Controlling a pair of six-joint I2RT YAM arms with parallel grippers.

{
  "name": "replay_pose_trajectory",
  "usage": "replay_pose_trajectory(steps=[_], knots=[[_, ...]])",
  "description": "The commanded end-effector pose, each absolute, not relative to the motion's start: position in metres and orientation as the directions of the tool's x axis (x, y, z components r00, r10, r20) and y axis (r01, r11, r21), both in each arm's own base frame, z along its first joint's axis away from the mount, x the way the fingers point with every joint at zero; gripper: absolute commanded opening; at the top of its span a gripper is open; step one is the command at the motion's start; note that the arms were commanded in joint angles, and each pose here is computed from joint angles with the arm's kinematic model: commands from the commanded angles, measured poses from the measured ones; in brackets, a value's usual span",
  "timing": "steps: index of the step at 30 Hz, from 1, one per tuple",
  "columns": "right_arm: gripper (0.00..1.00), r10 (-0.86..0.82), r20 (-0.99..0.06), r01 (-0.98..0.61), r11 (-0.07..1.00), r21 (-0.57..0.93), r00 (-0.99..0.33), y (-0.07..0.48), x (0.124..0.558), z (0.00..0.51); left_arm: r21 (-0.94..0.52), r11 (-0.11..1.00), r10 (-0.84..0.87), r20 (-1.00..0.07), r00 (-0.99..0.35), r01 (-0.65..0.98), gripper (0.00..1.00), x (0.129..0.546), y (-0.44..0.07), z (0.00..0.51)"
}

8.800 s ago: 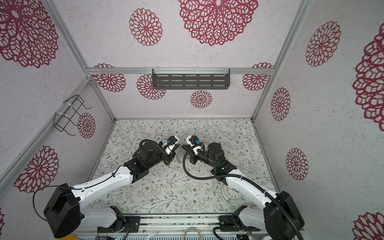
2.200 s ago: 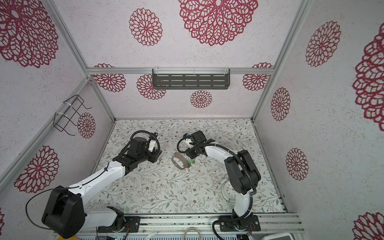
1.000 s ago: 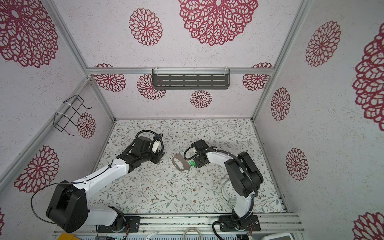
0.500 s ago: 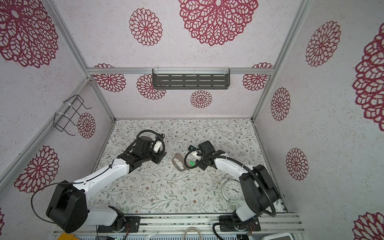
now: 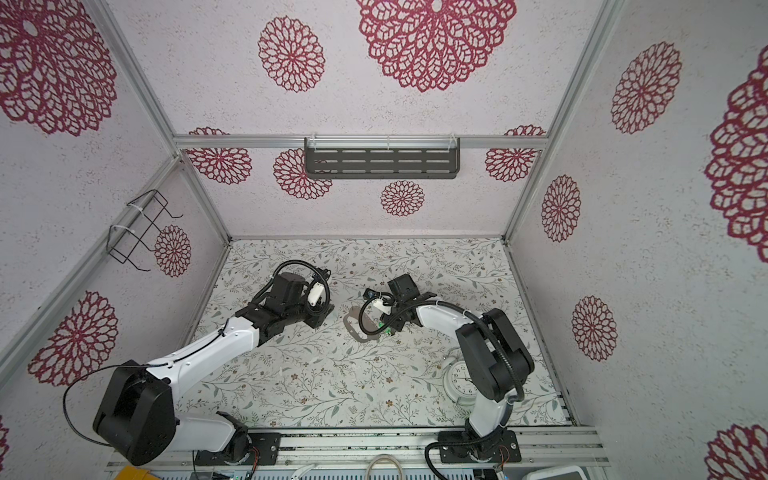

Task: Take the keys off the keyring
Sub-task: 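Grasp the split ring holding the green-tagged key with the right gripper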

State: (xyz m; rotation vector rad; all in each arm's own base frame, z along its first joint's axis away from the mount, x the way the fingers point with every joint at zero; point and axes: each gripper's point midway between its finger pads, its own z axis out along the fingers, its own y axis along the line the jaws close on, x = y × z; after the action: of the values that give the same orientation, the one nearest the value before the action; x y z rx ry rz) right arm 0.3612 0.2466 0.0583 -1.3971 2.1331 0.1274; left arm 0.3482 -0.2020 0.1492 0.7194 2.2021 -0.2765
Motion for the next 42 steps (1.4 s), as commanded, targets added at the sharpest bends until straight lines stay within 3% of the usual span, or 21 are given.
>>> replay_pose_trajectory(steps=[1, 19, 32, 42], knots=[[0.49, -0.765, -0.521, -0.824, 0.534, -0.186, -0.378, 0.247, 0.371, 0.059, 0.056, 0.808, 0.420, -0.754, -0.506, 0.587, 0.54, 0.352, -0.205, 0.156], [0.61, -0.733, -0.475, -0.788, 0.603, -0.124, -0.487, 0.247, 0.366, 0.031, 0.047, 0.808, 0.421, -0.744, -0.520, 0.587, 0.54, 0.354, -0.206, 0.151], [0.61, -0.722, -0.344, -0.685, 0.686, -0.245, -0.600, 0.190, 0.343, 0.023, 0.046, 0.816, 0.418, -0.737, -0.532, 0.576, 0.54, 0.354, -0.204, 0.147], [0.61, -0.692, -0.396, -0.628, 0.718, -0.300, -0.603, 0.178, 0.353, 0.063, 0.046, 0.810, 0.422, -0.738, -0.527, 0.584, 0.54, 0.356, -0.207, 0.149]])
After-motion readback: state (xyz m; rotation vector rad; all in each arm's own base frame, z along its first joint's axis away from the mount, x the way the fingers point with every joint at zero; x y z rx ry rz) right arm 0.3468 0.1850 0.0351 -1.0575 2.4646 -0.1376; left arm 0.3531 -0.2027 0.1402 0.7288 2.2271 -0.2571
